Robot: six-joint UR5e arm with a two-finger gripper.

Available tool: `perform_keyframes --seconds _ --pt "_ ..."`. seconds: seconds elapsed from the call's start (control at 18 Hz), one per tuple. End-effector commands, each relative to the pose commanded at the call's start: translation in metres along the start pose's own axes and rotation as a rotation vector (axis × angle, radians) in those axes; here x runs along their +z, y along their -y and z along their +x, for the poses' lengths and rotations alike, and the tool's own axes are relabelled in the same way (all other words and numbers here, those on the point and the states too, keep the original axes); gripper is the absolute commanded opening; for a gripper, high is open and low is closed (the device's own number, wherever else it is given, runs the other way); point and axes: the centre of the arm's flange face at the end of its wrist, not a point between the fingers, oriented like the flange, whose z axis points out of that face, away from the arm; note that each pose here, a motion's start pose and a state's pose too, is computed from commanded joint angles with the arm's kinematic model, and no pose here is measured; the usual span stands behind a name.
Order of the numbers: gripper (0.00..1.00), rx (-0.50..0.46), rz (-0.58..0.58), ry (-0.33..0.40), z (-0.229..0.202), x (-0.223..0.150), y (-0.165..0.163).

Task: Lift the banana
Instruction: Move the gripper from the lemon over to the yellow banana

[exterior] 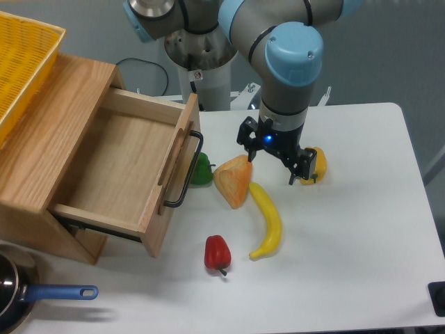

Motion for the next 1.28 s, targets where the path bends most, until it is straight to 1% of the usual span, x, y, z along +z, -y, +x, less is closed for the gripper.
perform_keyframes --seconds 0.28,0.5,0.78,1.11,1.28 --pt "1.00 -0.003 -0.001 -0.006 -0.006 0.010 0.001" --pt "1.00 -0.006 -0.018 -0.037 -0.006 0.030 0.001" --pt "1.00 -0.024 -0.028 -0.055 -0.006 0.041 0.001" --pt "1.00 -0.140 -0.022 -0.044 -0.013 0.063 0.003" --pt "1.00 -0.226 -0.024 -0.045 -0.017 0.075 0.006"
